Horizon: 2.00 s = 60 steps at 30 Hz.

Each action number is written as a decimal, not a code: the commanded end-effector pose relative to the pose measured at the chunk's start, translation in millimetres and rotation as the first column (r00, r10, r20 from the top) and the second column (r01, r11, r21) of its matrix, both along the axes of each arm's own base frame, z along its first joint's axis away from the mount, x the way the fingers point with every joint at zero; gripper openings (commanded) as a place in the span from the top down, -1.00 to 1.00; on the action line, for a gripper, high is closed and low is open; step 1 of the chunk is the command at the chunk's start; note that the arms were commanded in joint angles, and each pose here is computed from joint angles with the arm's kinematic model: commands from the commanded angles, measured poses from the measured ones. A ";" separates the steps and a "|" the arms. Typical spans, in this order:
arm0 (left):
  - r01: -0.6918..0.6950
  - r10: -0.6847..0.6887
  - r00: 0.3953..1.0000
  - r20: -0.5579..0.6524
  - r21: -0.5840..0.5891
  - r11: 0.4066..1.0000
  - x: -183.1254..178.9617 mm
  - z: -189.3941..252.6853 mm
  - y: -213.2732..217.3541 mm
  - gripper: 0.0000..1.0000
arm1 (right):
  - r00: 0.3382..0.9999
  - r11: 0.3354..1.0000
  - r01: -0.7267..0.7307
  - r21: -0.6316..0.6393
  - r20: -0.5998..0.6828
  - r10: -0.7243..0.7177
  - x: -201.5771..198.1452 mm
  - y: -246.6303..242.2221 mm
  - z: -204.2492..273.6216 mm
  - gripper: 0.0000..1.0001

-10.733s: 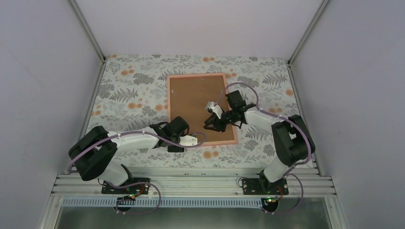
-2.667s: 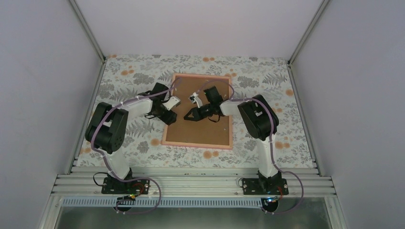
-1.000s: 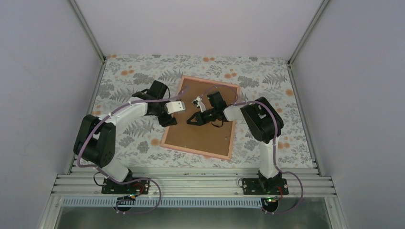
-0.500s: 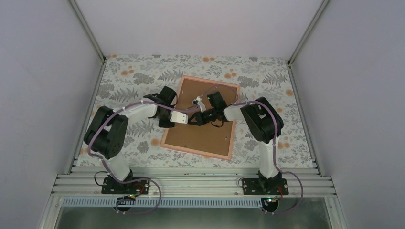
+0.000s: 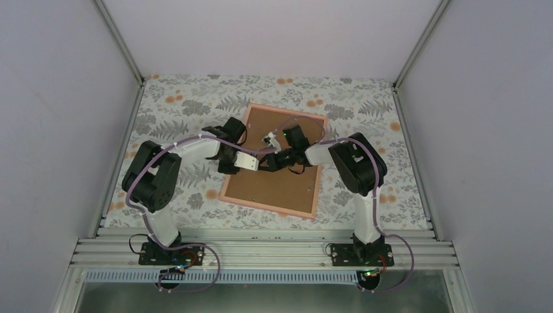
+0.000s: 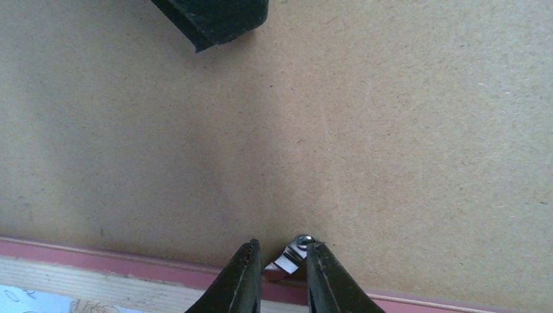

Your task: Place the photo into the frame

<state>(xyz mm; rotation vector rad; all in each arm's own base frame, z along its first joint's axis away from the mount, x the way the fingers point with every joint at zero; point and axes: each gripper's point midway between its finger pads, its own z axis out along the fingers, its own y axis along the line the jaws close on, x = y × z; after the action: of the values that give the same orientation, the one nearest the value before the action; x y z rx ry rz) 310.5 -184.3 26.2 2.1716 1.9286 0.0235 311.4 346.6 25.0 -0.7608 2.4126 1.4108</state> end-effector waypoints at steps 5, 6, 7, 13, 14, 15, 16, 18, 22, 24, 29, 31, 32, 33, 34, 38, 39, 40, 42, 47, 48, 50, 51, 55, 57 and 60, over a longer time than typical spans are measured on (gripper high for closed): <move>0.005 0.023 0.983 -0.185 0.150 0.989 -29.0 -30.5 26.4 0.87 | 0.991 0.974 0.107 -0.199 -0.056 -0.120 2.0 -34.2 -54.5 0.89; -0.004 0.034 0.982 -0.188 0.156 0.988 -29.2 -31.6 26.7 0.94 | 0.991 0.974 0.109 -0.200 -0.057 -0.122 2.6 -35.0 -55.1 0.89; -0.012 0.043 0.981 -0.191 0.160 0.987 -29.1 -32.5 27.1 0.95 | 0.991 0.973 0.111 -0.201 -0.057 -0.125 3.1 -35.6 -55.2 0.89; -0.053 0.076 0.974 -0.213 0.112 0.992 -30.0 -22.4 17.6 0.88 | 0.991 0.975 0.109 -0.194 -0.056 -0.122 2.9 -35.6 -53.2 0.89; -0.069 0.083 0.974 -0.210 0.075 0.995 -26.6 -14.6 11.0 0.78 | 0.991 0.976 0.107 -0.191 -0.054 -0.120 2.7 -35.1 -51.7 0.89; -0.088 0.090 0.975 -0.202 0.017 0.996 -19.5 -1.7 0.4 0.64 | 0.992 0.976 0.105 -0.188 -0.053 -0.117 1.8 -34.9 -50.7 0.89; -0.111 0.102 0.975 -0.197 -0.038 0.993 -13.2 11.2 -7.8 0.48 | 0.992 0.978 0.102 -0.183 -0.054 -0.113 0.2 -34.5 -49.4 0.89; -0.169 0.143 0.977 -0.158 -0.166 0.972 8.1 44.2 -24.8 0.22 | 0.994 0.982 0.089 -0.165 -0.053 -0.099 -4.6 -32.3 -44.8 0.88; -0.302 0.322 0.947 -0.023 -0.414 0.859 68.6 117.6 -39.3 -0.27 | 0.997 0.992 0.045 -0.120 -0.050 -0.051 -20.0 -23.8 -31.2 0.87; -0.357 0.439 0.898 0.034 -0.529 0.770 97.2 158.5 -36.2 -0.60 | 0.999 0.997 0.013 -0.078 -0.041 -0.016 -26.2 -19.2 -17.5 0.85; -0.422 0.677 0.731 0.091 -0.720 0.552 153.1 228.9 -25.2 -1.00 | 0.997 1.000 0.004 0.023 0.074 -0.005 -0.8 -15.0 38.3 0.80; -0.508 0.728 0.685 0.037 -0.691 0.513 170.7 221.3 -21.3 -1.00 | 0.990 0.998 0.030 0.061 0.139 -0.039 23.6 -18.0 66.1 0.77; -0.537 0.703 0.711 -0.024 -0.665 0.520 172.3 210.8 -24.2 -1.00 | 0.984 0.997 0.039 0.070 0.174 -0.050 35.3 -18.4 76.1 0.76; -0.558 0.680 0.727 -0.093 -0.657 0.507 174.5 204.5 -28.3 -1.00 | 0.976 0.997 0.054 0.063 0.209 -0.066 48.7 -19.2 82.4 0.76; -0.584 0.683 0.717 -0.136 -0.652 0.483 178.8 198.0 -29.6 -1.00 | 0.969 0.996 0.071 0.050 0.234 -0.081 61.2 -21.0 84.2 0.76; -0.667 0.757 0.631 -0.169 -0.616 0.419 197.5 164.6 -23.1 -1.00 | 0.949 0.987 0.157 0.014 0.274 -0.155 112.1 -28.4 78.4 0.76; -0.687 0.773 0.609 -0.176 -0.605 0.403 200.8 155.7 -22.1 -1.00 | 0.946 0.985 0.175 0.005 0.277 -0.169 123.0 -28.7 74.0 0.77; -0.715 0.793 0.577 -0.196 -0.590 0.374 204.0 146.7 -21.9 -1.00 | 0.941 0.981 0.192 -0.005 0.283 -0.183 133.3 -28.1 70.9 0.77; -0.771 0.832 0.505 -0.228 -0.553 0.317 209.6 127.4 -18.6 -1.00 | 0.935 0.975 0.223 -0.016 0.286 -0.209 151.1 -27.3 63.3 0.77; -0.850 0.877 0.404 -0.259 -0.461 0.256 217.1 81.1 -14.0 -1.00 | 0.920 0.957 0.287 -0.032 0.289 -0.266 183.1 -24.1 48.8 0.78; -0.857 0.879 0.397 -0.263 -0.450 0.252 217.0 75.0 -14.6 -1.00 | 0.918 0.953 0.302 -0.040 0.283 -0.279 187.2 -24.3 43.3 0.78; -0.862 0.885 0.393 -0.249 -0.435 0.260 215.7 65.1 -17.4 -0.97 | 0.917 0.945 0.322 -0.057 0.266 -0.296 191.8 -24.9 30.8 0.79; -0.868 0.888 0.389 -0.246 -0.421 0.264 213.3 58.4 -19.6 -0.94 | 0.919 0.942 0.328 -0.067 0.253 -0.302 192.2 -25.7 23.5 0.79; -0.900 0.895 0.357 -0.269 -0.355 0.252 204.3 31.9 -19.5 -0.81 | 0.930 0.934 0.334 -0.125 0.203 -0.305 182.5 -31.7 -9.2 0.79; -0.910 0.894 0.346 -0.284 -0.335 0.245 202.4 21.6 -20.9 -0.80 | 0.936 0.932 0.331 -0.150 0.176 -0.304 174.4 -35.4 -23.6 0.80; -0.916 0.897 0.341 -0.283 -0.316 0.248 203.2 11.1 -22.9 -0.79 | 0.941 0.929 0.327 -0.176 0.146 -0.304 163.3 -40.8 -38.1 0.80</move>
<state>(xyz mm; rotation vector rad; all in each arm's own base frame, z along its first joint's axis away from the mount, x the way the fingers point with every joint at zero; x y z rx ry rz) 511.0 -203.0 49.7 0.5343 2.5751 -0.2263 493.8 319.6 32.9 -0.5159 2.3257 1.0352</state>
